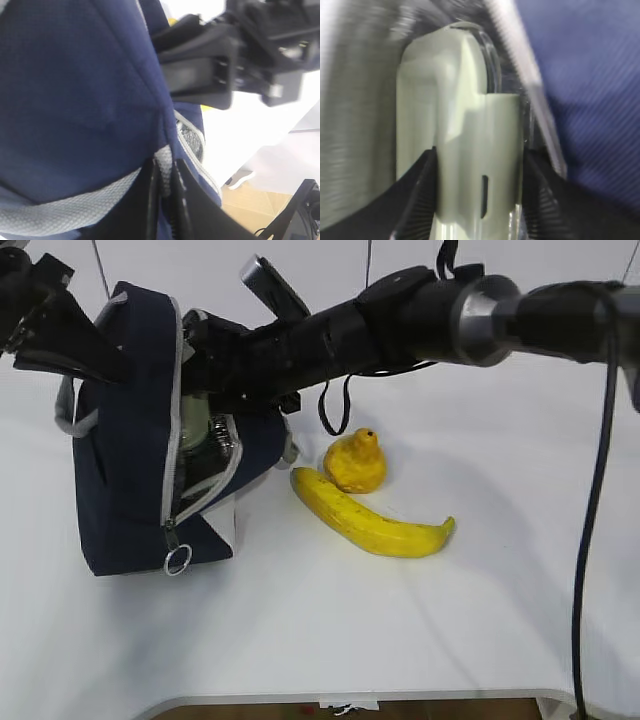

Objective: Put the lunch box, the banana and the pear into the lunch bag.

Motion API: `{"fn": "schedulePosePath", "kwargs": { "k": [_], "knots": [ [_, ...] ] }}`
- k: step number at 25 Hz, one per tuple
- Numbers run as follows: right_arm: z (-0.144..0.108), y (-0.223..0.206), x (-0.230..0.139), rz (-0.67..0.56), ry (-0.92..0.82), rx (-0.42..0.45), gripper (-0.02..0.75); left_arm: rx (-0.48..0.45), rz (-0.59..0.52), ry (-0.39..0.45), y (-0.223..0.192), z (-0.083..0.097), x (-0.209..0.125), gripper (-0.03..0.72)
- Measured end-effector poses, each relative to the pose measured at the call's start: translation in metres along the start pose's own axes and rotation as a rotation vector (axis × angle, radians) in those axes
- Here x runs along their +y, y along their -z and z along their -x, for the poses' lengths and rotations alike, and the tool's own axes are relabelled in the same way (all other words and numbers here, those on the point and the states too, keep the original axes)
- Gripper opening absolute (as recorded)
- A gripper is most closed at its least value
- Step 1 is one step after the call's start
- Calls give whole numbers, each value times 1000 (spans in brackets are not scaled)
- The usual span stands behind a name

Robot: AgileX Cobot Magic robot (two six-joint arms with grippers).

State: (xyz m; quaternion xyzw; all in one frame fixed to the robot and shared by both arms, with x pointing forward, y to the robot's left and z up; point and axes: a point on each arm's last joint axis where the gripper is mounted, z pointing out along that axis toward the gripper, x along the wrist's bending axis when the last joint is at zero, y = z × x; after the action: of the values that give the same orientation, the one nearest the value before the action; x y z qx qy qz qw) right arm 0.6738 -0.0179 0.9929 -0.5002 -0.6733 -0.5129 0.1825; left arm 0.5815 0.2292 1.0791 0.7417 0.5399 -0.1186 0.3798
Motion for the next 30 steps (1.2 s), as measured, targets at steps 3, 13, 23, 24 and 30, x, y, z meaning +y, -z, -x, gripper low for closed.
{"fn": "schedulePosePath", "kwargs": {
  "k": [3,13,23,24,30],
  "knots": [
    [10,-11,0,-1,-5,0,367,1,-1,-1,0,0,0,15],
    [32,-27,-7,-23,-31,-19,367,42,-61,-21,-2,-7,-4,15],
    [35,-28,-9,-34,-11,-54,411,34,-105,6,-14,-18,-5,14],
    [35,-28,-9,-37,-14,-59,425,34,-105,6,-14,-18,-5,14],
    [37,-27,-10,-55,-22,-90,482,33,-107,6,-14,-18,-5,14]
  ]
}}
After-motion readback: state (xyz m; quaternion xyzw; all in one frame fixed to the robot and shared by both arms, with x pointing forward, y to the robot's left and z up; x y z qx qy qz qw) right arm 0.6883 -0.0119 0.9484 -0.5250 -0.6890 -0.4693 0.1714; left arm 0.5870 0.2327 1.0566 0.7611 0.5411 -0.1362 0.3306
